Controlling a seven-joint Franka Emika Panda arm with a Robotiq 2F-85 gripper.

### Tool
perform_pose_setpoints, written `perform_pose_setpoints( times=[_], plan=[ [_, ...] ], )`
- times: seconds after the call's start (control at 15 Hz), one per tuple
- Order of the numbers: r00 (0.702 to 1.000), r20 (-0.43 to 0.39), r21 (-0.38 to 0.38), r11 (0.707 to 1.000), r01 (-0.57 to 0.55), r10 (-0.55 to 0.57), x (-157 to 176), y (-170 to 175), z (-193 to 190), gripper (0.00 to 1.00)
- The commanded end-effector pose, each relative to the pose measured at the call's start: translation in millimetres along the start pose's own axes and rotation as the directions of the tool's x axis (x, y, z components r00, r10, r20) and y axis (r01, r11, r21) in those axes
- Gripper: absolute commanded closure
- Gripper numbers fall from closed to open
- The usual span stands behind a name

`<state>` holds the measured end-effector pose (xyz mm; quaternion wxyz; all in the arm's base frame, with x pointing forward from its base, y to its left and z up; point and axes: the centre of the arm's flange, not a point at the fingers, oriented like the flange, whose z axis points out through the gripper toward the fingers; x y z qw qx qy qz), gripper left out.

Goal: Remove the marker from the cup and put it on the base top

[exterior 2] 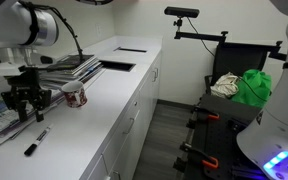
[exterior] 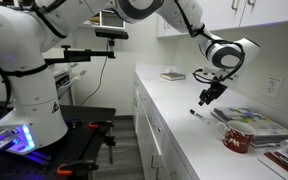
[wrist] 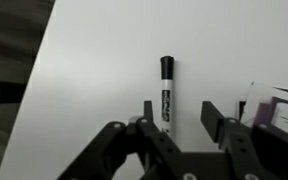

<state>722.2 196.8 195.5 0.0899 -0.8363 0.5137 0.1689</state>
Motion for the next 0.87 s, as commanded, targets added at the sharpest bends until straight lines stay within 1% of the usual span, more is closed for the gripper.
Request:
perform_pose_setpoints(
  times=[0.0,0.07,0.13,0.27,0.4,0.53,0.6,0.8],
  plan=[
    [0.995,0.094,0.045,0.999,0.018,-0.022,17,5,-32,0.11],
    [0.991,0.123,0.052,0.998,0.040,-0.047,23,12,-41,0.05],
    [0.986,0.155,0.070,0.996,0.054,-0.064,28,19,-51,0.00],
    [0.969,0.210,0.080,0.990,0.119,-0.133,33,32,-69,0.00],
    [0.961,0.217,0.102,0.983,0.155,-0.175,37,40,-84,0.00],
    [0.956,0.219,0.094,0.979,0.179,-0.196,38,46,-95,0.00],
    [0.952,0.225,0.075,0.978,0.194,-0.206,37,48,-98,0.00],
    [0.947,0.215,0.055,0.971,0.233,-0.240,31,54,-99,0.00]
  ],
)
